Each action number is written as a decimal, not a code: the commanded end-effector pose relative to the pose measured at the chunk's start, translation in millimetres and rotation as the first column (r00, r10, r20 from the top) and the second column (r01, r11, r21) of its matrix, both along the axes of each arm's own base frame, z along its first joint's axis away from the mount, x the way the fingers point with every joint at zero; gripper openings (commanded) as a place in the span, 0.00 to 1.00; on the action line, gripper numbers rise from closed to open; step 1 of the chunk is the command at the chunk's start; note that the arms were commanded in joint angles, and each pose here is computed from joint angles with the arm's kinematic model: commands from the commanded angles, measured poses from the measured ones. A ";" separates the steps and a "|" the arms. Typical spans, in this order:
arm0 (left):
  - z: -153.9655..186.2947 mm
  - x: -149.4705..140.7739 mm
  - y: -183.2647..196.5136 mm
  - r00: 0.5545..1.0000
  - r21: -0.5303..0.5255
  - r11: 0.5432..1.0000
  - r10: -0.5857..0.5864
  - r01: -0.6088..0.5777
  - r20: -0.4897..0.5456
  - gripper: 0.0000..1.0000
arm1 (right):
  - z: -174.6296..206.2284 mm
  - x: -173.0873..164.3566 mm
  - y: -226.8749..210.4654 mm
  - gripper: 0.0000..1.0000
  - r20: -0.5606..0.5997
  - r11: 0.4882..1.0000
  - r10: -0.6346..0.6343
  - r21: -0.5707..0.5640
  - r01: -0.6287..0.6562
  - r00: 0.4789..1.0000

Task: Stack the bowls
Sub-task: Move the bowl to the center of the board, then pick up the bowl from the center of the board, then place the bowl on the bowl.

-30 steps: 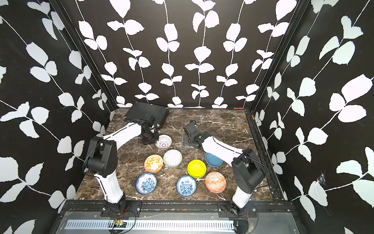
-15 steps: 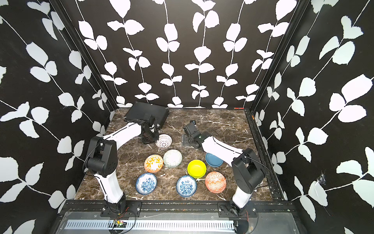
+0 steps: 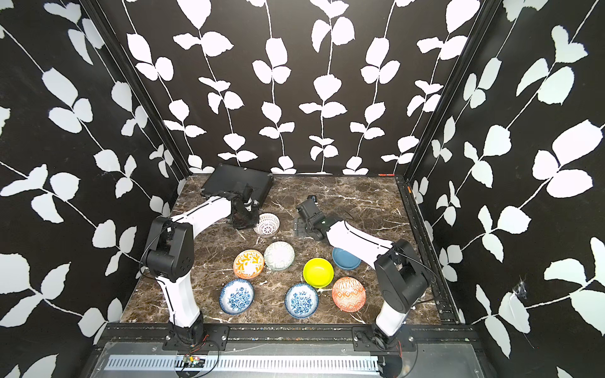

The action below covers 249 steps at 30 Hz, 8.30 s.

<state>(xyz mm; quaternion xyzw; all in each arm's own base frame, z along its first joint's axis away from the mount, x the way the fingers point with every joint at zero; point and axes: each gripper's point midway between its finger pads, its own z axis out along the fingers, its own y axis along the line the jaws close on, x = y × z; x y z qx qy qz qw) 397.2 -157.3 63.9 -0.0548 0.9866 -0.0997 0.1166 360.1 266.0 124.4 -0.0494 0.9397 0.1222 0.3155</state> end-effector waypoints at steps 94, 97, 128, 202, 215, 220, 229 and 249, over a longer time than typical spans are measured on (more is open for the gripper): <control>84.3 -83.6 31.3 0.894 -0.246 0.967 0.165 -0.064 0.417 0.99 | -16.0 -60.5 72.7 0.65 -0.360 0.984 0.124 -0.072 -0.160 0.925; 84.8 -84.3 32.2 0.891 -0.247 0.967 0.169 -0.066 0.421 0.99 | -20.6 -61.9 72.0 0.63 -0.372 0.984 0.121 -0.079 -0.161 0.920; 83.6 -84.0 31.6 0.894 -0.247 0.967 0.167 -0.066 0.416 0.99 | -34.9 -81.1 56.7 0.58 -0.386 0.984 0.105 -0.096 -0.153 0.916; 99.0 -83.9 37.2 0.835 -0.372 0.927 0.233 -0.036 0.499 0.99 | 42.2 -39.1 41.4 0.00 -0.314 0.995 0.095 0.046 -0.085 0.945; 99.1 -83.9 43.1 0.824 -0.388 0.920 0.262 -0.056 0.502 0.99 | 55.6 15.7 89.2 0.00 -0.272 0.990 0.131 0.093 -0.109 0.953; 97.8 -82.7 45.7 0.821 -0.394 0.917 0.273 -0.064 0.501 0.99 | 45.2 28.4 106.4 0.00 -0.270 0.987 0.145 0.107 -0.120 0.952; 94.9 -79.7 48.5 0.821 -0.410 0.909 0.289 -0.075 0.492 0.99 | 27.9 38.0 122.9 0.00 -0.266 0.984 0.159 0.118 -0.132 0.951; 91.0 -75.3 49.5 0.825 -0.418 0.905 0.298 -0.083 0.480 0.99 | -2.0 46.3 137.2 0.00 -0.274 0.987 0.153 0.097 -0.131 0.949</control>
